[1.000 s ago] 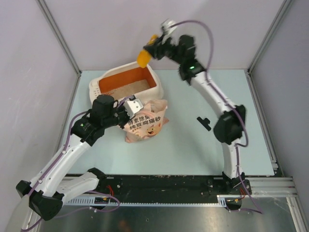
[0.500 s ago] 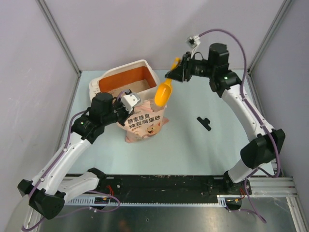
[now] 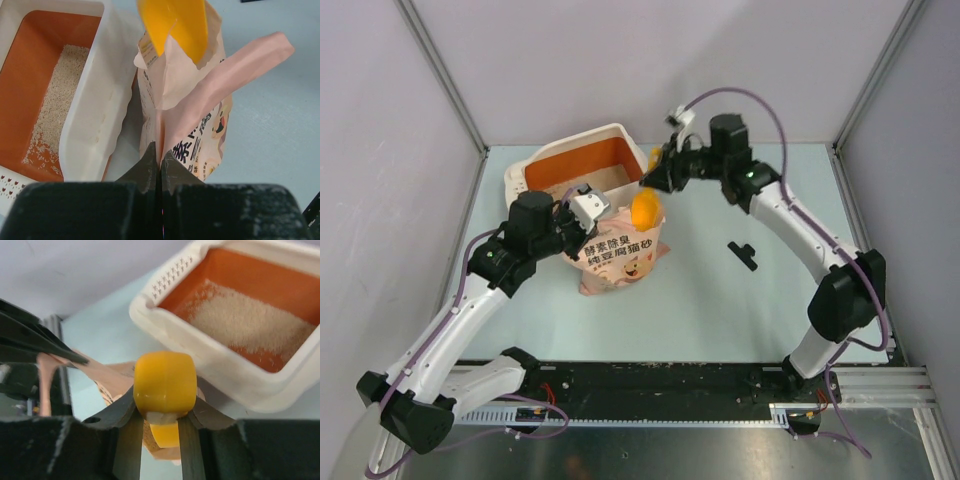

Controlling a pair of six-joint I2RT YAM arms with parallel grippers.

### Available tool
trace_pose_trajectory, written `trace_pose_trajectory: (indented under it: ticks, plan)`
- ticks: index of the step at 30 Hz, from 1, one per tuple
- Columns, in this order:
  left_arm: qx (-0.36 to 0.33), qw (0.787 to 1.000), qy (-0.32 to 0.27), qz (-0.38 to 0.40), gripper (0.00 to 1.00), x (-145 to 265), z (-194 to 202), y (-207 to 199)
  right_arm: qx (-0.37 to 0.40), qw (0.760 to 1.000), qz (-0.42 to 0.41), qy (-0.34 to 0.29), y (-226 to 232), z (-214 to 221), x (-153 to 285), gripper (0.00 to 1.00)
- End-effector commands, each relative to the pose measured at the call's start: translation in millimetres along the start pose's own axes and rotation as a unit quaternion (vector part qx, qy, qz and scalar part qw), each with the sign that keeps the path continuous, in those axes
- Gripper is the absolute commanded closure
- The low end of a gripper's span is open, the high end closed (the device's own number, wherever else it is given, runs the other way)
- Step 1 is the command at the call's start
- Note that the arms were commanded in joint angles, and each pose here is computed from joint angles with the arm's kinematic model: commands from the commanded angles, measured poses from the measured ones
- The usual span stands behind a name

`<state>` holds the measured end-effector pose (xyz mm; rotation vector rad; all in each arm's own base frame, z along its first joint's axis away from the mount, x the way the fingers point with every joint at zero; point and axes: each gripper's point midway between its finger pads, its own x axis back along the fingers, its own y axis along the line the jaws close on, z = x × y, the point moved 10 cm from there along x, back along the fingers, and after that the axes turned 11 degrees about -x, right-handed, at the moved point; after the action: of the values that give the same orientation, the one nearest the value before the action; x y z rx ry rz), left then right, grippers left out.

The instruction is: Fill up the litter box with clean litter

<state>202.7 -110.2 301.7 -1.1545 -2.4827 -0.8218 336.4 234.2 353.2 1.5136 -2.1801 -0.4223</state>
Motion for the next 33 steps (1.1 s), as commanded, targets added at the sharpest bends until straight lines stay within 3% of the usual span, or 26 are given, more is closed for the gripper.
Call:
trace_pose_trajectory:
  ticks: [1,4,5,8,14,18,22,25,30,33]
  plan:
    - [0.000,0.995,-0.090,-0.036,1.00,18.5,-37.4,14.6,0.083,0.991,0.105,-0.022,2.8,31.9,-19.6,1.00]
    - [0.021,0.994,-0.096,-0.039,1.00,21.0,-42.6,15.4,0.043,0.978,0.189,-0.070,6.5,41.4,-19.7,1.00]
    - [0.034,0.994,-0.097,-0.041,1.00,21.4,-43.7,15.4,0.029,0.975,0.195,-0.102,10.0,38.2,-20.4,1.00]
    - [0.075,0.990,-0.119,-0.024,1.00,27.9,-52.5,10.8,0.034,0.969,0.217,-0.116,16.6,50.5,-22.8,1.00]
    - [0.116,0.985,-0.127,0.010,1.00,22.1,-60.7,8.4,0.024,0.966,0.249,-0.063,-0.9,105.9,-35.5,1.00]
    - [0.119,0.983,-0.134,0.026,1.00,18.9,-63.9,7.7,-0.032,0.963,0.266,-0.025,-13.0,146.9,-43.2,1.00]
    - [0.115,0.984,-0.131,0.030,1.00,16.5,-62.0,7.1,-0.116,0.965,0.234,-0.012,-9.2,169.4,-54.6,1.00]
    - [0.111,0.986,-0.125,0.031,1.00,13.7,-58.2,6.3,-0.197,0.966,0.166,-0.002,-5.4,172.3,-63.3,1.00]
    - [0.115,0.986,-0.116,0.039,1.00,9.2,-52.5,3.3,-0.243,0.967,0.079,-0.005,-5.1,154.8,-63.6,1.00]
    - [0.113,0.987,-0.111,0.041,1.00,6.0,-50.2,3.1,-0.281,0.956,0.085,-0.021,-12.6,145.5,-58.0,1.00]
